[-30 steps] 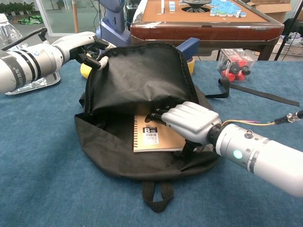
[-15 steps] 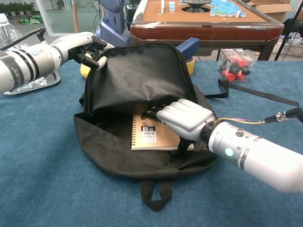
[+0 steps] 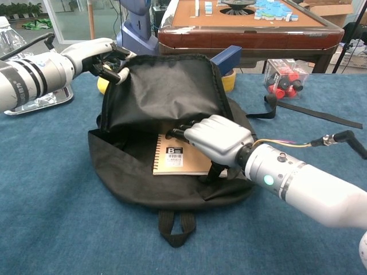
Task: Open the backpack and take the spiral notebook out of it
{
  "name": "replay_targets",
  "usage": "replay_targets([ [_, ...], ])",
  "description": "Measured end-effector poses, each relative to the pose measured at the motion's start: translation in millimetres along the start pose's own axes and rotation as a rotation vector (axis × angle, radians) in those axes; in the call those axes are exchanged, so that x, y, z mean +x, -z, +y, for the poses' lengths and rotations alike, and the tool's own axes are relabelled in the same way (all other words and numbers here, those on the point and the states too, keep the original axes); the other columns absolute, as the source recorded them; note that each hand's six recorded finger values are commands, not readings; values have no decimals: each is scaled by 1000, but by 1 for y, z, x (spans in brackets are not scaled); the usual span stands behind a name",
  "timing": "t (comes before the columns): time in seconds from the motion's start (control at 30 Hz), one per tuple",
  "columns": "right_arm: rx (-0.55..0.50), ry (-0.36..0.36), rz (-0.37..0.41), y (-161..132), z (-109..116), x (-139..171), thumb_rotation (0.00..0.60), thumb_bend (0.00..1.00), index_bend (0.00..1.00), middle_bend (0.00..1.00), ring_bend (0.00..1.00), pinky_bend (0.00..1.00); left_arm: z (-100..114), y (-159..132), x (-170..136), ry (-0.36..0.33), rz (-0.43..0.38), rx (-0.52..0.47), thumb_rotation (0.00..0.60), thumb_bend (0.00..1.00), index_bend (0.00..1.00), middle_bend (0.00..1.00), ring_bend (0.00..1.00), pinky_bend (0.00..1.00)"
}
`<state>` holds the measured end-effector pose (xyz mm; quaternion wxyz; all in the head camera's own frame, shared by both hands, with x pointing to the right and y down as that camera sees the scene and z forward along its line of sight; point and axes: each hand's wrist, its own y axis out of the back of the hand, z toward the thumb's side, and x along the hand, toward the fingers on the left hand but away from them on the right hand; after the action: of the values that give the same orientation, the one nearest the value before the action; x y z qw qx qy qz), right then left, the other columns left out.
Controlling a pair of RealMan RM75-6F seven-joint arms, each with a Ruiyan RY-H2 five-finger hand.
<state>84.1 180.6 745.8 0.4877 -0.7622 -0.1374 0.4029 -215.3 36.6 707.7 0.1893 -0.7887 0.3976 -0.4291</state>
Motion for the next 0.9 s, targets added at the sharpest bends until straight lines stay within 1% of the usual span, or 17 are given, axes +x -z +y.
replay_targets([
  [0.2,8,6,-8,5,4,1,600,360,160,180,84,190,-1,1,1,2,2,-3,600,589,400,126,59,7],
  [0.4,12,4,-10,5,3,-3,600,360,160,180,84,190,-3,0,1,5,0,-4,600,589,399,126,59,8],
  [0.53,23,9,-5,3,3,-5,600,360,185,186,87,190,-3,-1,2,5,-1,-8,600,589,399,126,59,7],
  [0.63,31,19,0,2,4,-6,600,386,261,216,112,190,-3,-3,2,4,-4,-10,600,589,399,126,59,7],
  [0.73,26,41,2,2,6,-6,600,455,376,263,149,190,-3,-3,2,4,-6,-10,600,589,399,126,59,7],
  [0.8,18,60,4,3,8,-7,600,484,465,301,178,197,-2,-4,2,3,-6,-10,600,589,399,126,59,7],
  [0.9,11,90,9,3,11,-7,600,494,548,343,208,215,-2,-4,2,1,-5,-14,600,589,399,126,59,8],
])
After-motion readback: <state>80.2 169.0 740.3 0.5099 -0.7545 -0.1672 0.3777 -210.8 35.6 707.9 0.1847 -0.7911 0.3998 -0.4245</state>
